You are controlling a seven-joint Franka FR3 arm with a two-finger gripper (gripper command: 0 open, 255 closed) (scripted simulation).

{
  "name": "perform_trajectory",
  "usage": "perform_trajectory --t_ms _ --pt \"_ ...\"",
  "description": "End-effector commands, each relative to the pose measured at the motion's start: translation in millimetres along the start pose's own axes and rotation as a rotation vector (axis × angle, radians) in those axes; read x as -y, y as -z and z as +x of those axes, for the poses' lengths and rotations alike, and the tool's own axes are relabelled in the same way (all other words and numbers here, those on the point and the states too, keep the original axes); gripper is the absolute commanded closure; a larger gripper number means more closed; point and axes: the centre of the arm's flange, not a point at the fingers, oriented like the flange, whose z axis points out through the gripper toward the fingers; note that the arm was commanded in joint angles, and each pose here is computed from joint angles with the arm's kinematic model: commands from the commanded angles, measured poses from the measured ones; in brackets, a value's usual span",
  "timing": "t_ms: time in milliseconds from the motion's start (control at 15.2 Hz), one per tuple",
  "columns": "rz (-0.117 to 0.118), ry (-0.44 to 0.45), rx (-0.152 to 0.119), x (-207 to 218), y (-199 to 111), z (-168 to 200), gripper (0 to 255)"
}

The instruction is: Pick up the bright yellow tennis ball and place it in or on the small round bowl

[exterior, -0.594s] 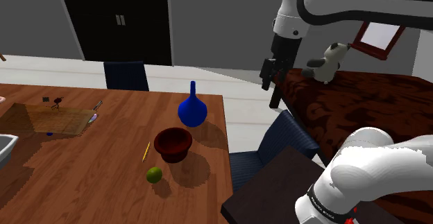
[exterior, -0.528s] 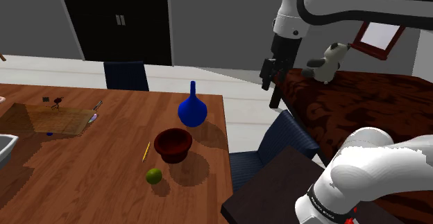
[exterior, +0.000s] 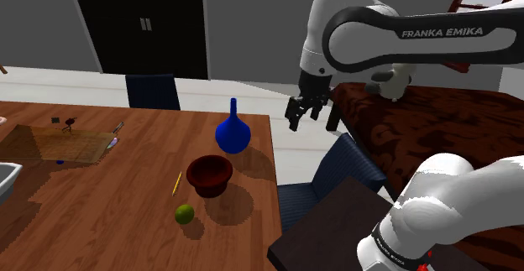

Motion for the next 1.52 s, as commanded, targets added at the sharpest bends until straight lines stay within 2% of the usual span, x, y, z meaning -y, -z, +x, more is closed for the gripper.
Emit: perform_trajectory --t_ms 0,1452 --pt "-0.001 -0.004 -0.007 16.1 -16.7 8.1 0" --pt "-0.017 -0.032 -0.058 201.9 -216.6 104.9 0"
